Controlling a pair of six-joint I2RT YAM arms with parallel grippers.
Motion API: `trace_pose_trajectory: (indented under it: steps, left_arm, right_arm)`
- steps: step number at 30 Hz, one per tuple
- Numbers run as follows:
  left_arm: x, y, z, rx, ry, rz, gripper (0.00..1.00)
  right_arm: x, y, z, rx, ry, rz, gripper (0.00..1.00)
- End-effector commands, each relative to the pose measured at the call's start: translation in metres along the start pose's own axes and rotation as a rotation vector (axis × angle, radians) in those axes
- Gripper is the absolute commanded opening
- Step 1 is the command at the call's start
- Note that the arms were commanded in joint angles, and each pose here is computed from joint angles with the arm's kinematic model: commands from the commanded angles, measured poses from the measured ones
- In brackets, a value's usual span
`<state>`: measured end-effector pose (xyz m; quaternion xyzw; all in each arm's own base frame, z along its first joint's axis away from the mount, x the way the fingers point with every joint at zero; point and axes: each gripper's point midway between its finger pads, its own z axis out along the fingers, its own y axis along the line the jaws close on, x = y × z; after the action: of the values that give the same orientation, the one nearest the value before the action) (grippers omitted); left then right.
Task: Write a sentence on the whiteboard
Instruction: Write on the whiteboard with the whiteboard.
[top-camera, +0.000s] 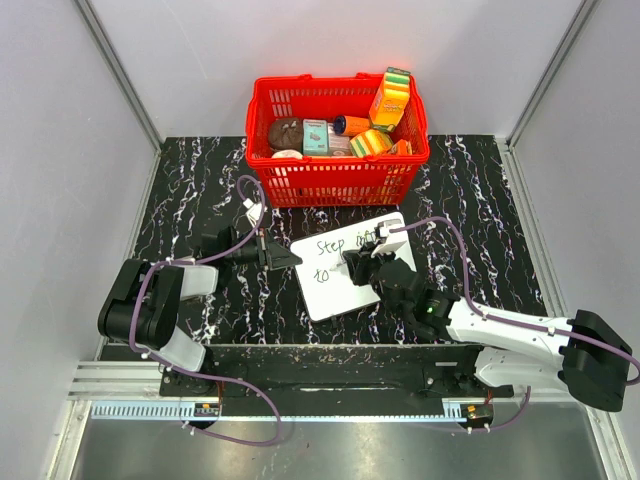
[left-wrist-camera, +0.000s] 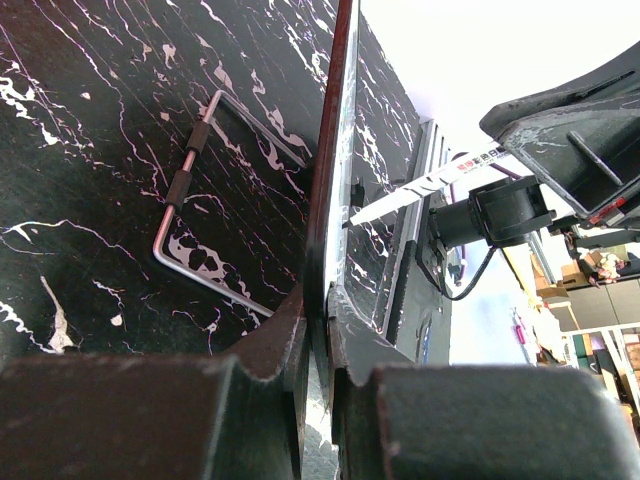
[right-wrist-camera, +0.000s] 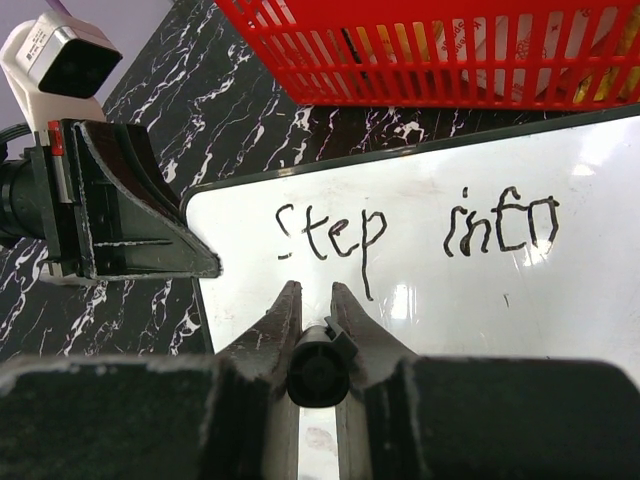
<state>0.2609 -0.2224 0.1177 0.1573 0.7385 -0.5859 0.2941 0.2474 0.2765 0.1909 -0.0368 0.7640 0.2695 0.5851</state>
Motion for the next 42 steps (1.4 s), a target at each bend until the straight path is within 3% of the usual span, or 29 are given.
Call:
trace_pose_trajectory:
  steps: [1, 22, 42]
  left_arm:
    - [0.0, 0.005, 0.006, -0.005, 0.004, 0.083, 0.0]
    - [0.0, 0.005, 0.006, -0.005, 0.005, 0.081, 0.0]
    - [-0.001, 0.005, 0.006, -0.004, 0.003, 0.086, 0.0]
  right_arm:
    - [0.003, -0.001, -0.002, 0.0, 0.001, 0.018, 0.0]
    - [0.019, -0.006, -0.008, -0.005, 0.05, 0.038, 0.0]
    - [-0.026, 0.004, 0.004, 0.03, -0.072, 0.002, 0.0]
